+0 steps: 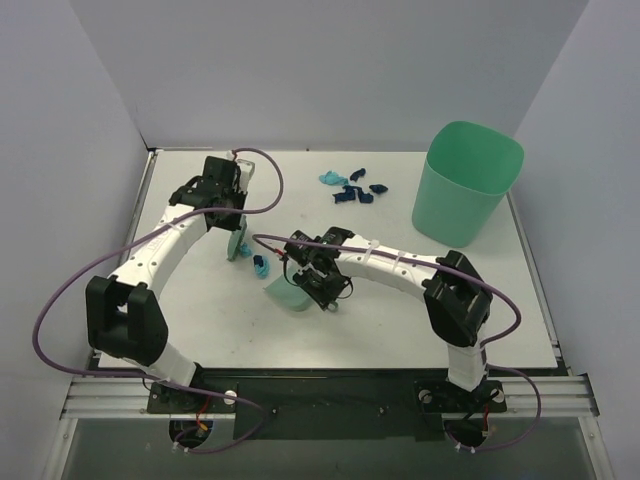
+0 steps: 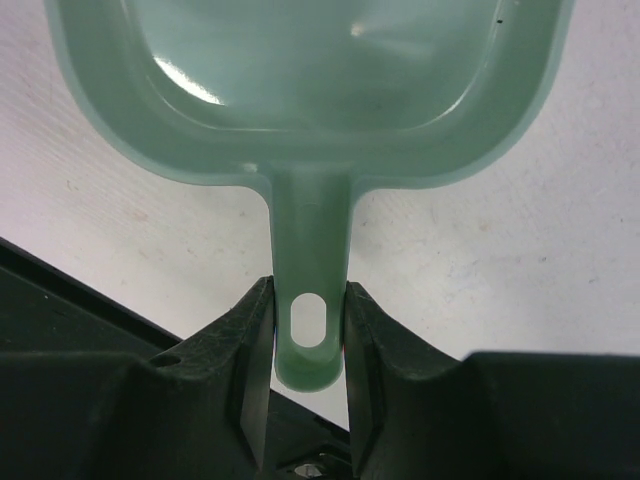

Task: Sweep away the paper scraps from the table

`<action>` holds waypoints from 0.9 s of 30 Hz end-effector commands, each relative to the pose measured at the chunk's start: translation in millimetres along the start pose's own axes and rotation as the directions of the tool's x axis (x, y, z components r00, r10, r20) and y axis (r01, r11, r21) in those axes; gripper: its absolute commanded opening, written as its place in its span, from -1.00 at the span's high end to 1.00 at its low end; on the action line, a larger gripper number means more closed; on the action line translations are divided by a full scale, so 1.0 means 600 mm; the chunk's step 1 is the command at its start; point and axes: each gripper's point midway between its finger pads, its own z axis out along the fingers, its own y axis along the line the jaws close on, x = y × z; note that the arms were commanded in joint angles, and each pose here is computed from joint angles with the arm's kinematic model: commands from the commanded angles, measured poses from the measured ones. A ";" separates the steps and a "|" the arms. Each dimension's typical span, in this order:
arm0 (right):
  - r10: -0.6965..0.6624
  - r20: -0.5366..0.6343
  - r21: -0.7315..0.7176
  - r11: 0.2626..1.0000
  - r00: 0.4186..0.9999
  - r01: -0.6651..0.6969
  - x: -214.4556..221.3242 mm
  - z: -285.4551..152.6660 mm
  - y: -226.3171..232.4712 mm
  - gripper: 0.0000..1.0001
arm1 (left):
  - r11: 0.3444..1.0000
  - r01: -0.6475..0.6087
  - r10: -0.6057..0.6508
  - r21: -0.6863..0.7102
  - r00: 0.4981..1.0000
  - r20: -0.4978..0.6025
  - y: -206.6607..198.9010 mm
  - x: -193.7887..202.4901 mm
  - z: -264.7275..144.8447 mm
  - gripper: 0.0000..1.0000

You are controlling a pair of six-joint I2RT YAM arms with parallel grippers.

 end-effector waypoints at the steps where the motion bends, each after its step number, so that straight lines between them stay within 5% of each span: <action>1: -0.047 -0.025 0.007 0.999 0.999 0.047 -0.018 -0.005 0.005 1.00 | 0.988 -0.082 0.081 0.128 0.997 0.019 -0.038 -0.028 -0.006 1.00; 10: -0.081 -0.020 0.024 0.996 0.997 0.081 -0.067 0.007 0.003 1.00 | 0.961 -0.115 0.138 0.251 0.988 -0.073 -0.104 0.014 0.010 1.00; 27: -0.056 0.093 0.139 0.989 0.994 0.043 -0.120 0.021 -0.022 1.00 | 0.928 -0.046 0.062 0.369 0.998 -0.031 -0.155 0.029 -0.057 1.00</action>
